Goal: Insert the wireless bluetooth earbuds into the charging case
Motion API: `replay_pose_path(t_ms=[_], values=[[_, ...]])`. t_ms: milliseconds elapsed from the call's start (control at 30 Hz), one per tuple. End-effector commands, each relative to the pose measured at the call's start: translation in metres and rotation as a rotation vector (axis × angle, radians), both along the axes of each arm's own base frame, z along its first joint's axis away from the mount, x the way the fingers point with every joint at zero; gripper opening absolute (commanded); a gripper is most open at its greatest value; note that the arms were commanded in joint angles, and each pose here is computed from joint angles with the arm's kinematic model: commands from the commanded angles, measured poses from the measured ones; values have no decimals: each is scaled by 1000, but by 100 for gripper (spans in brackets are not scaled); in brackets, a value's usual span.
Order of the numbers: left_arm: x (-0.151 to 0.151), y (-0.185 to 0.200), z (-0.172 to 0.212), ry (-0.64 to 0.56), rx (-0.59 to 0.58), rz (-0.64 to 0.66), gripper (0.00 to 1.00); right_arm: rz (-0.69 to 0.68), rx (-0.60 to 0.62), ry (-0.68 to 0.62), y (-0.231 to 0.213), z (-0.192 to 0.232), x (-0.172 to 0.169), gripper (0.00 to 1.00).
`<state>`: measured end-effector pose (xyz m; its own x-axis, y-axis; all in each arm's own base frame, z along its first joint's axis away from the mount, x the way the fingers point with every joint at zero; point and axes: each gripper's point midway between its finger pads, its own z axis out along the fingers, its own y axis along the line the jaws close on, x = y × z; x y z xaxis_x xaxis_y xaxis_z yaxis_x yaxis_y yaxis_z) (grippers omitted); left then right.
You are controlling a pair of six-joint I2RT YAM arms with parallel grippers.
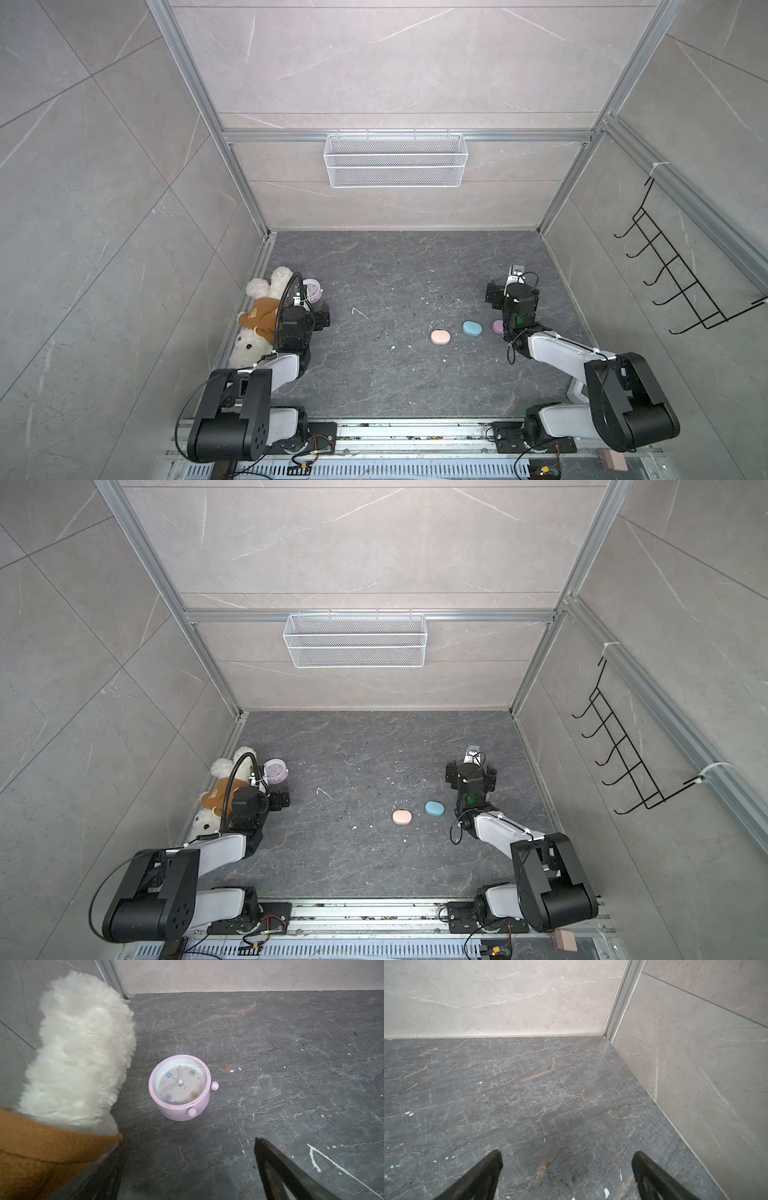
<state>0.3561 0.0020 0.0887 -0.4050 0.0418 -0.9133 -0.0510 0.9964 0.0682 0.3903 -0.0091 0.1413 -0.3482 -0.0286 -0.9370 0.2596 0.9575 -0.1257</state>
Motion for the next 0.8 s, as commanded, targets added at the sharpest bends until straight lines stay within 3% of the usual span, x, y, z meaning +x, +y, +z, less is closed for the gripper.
replay_pose_path(t_ms=[0,367,767], values=[[12,5,20,-113,28,5,98,25,71,-104,-3,20,5,100],[18,12,3,-94,22,40,98,2,158,-116,-19,18,2,100],[18,13,2,-89,20,44,99,-113,133,-112,-38,18,1,100]])
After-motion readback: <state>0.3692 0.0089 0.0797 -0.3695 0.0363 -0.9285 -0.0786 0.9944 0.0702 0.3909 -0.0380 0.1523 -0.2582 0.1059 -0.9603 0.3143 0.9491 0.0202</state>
